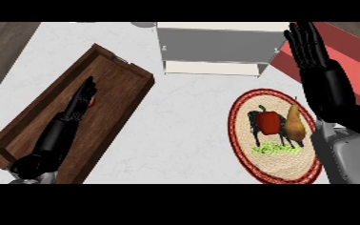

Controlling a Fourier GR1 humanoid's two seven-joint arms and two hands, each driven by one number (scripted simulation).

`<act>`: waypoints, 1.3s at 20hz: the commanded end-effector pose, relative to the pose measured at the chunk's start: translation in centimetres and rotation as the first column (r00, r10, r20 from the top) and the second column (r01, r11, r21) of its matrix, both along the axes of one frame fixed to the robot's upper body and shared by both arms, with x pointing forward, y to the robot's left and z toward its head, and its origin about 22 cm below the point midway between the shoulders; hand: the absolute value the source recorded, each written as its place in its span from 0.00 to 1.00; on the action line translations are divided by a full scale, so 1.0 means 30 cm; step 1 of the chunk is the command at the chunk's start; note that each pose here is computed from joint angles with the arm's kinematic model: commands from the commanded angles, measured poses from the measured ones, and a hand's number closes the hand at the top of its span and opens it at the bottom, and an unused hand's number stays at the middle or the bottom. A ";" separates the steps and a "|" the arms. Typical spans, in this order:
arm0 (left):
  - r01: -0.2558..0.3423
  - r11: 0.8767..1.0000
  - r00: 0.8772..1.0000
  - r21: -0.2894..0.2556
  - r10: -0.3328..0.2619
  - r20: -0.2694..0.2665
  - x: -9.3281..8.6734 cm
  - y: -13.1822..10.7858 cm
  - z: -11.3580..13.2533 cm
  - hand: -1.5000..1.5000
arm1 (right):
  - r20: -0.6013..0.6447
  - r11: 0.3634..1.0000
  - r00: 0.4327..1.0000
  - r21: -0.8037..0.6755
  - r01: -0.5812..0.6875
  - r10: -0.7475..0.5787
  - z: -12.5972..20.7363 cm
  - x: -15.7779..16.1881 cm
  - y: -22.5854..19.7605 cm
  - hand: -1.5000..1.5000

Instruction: Pick the bell pepper from the placemat and place it in the tiered shelf

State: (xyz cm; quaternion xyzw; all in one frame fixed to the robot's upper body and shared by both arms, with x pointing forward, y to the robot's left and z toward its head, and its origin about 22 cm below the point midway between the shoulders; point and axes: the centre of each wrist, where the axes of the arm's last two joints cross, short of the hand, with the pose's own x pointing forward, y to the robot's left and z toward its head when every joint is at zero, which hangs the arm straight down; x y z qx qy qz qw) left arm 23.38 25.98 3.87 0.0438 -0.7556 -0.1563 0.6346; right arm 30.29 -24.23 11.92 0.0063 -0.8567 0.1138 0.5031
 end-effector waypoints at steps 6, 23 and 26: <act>-0.404 0.912 0.817 -0.069 0.326 -0.475 -0.080 0.154 -0.204 0.50 | -0.036 0.848 0.864 -0.219 0.483 -0.502 -0.050 -0.126 -0.472 1.00; -0.379 0.921 0.766 -0.087 0.259 -0.588 0.042 0.114 -0.227 0.50 | -0.424 0.867 0.800 -0.446 0.224 -0.425 -0.078 -0.367 -0.639 0.00; -0.375 0.921 0.766 -0.108 0.242 -0.596 0.025 0.103 -0.219 0.50 | -0.449 0.845 0.784 -0.507 0.173 -0.430 -0.033 -0.334 -0.483 0.00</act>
